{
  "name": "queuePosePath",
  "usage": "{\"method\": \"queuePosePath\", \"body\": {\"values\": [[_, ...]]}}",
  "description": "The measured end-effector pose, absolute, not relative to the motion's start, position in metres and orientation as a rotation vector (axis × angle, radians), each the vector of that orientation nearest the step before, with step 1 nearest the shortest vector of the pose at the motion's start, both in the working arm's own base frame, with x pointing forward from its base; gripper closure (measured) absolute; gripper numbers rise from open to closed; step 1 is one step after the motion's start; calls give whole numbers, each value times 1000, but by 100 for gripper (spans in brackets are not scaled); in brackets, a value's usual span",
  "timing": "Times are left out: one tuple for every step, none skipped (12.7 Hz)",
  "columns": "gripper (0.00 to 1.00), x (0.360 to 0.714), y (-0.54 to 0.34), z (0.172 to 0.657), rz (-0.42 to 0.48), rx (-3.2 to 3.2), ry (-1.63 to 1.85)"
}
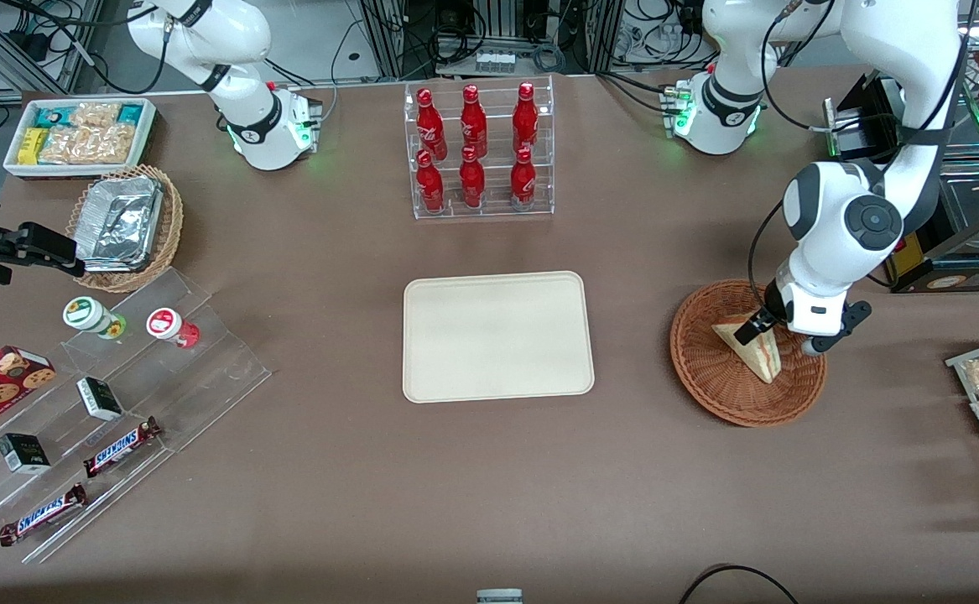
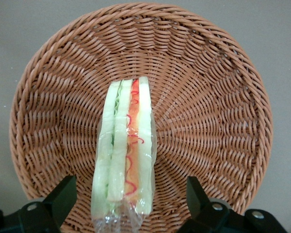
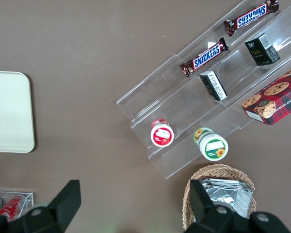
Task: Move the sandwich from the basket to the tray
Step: 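Lower the open left gripper and close it on the wrapped sandwich, then lift the sandwich and carry it over the cream tray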
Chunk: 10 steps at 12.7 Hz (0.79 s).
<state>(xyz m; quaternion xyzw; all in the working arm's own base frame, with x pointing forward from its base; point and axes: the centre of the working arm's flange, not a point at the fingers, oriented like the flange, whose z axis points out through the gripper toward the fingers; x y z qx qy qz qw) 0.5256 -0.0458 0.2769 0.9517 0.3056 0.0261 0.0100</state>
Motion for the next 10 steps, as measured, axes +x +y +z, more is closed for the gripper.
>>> {"method": "queuePosePath", "body": {"values": [[0, 526, -46, 273, 87, 2968, 954], [0, 526, -46, 268, 94, 2965, 954], [0, 526, -46, 263, 97, 2963, 955], [7, 524, -46, 258, 93, 2963, 956], [7, 522, -45, 253, 81, 2965, 960], [14, 520, -45, 250, 71, 2967, 965], [27, 518, -45, 249, 63, 2968, 967], [40, 517, -44, 249, 53, 2971, 969], [51, 516, -43, 250, 33, 2977, 972], [60, 515, -43, 256, 6, 2988, 968]]}}
